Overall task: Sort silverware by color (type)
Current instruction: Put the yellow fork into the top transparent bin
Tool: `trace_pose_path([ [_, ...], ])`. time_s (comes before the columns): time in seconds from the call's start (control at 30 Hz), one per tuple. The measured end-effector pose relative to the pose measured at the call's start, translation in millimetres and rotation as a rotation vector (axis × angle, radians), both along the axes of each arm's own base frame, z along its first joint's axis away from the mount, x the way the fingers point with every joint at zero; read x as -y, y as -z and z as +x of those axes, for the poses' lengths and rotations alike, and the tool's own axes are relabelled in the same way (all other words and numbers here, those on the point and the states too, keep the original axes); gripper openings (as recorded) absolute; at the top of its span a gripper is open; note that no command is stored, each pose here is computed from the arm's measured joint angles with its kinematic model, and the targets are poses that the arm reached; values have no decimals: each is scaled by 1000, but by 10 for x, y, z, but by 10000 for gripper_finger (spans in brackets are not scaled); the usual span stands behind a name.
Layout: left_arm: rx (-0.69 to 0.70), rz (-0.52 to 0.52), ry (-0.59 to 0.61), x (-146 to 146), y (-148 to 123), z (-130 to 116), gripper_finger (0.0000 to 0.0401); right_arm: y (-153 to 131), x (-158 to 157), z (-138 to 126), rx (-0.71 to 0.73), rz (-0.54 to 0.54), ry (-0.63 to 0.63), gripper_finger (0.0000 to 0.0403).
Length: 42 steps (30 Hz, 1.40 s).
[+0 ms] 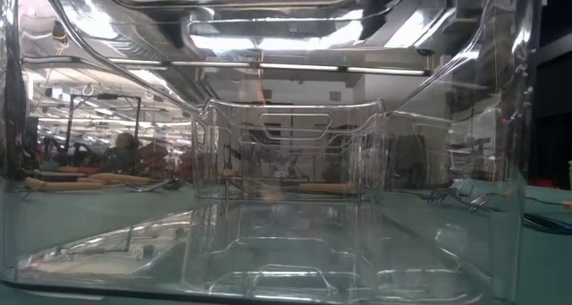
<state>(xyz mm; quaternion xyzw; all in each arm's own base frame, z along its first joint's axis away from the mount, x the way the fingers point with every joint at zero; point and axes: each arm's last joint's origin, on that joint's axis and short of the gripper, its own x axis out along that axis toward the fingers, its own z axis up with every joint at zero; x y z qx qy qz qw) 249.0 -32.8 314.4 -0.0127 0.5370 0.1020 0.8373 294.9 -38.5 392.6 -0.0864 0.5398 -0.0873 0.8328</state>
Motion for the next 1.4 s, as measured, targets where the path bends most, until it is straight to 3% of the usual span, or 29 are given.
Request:
trace_pose_path([
  [0.3,-162,-1,-85,-33,560,-125,84,274,-501,-419,77,-110,104,88],
  [0.53,-213,-11,-174,-98,879,-214,84,644,-673,-585,204,-34,166,88],
  [0.9,-257,-14,-263,-286,1304,-352,84,1201,-793,-485,332,64,149,88],
  [1.4,-248,-32,-450,-688,1584,-491,84,1238,-807,-454,370,101,135,88],
])
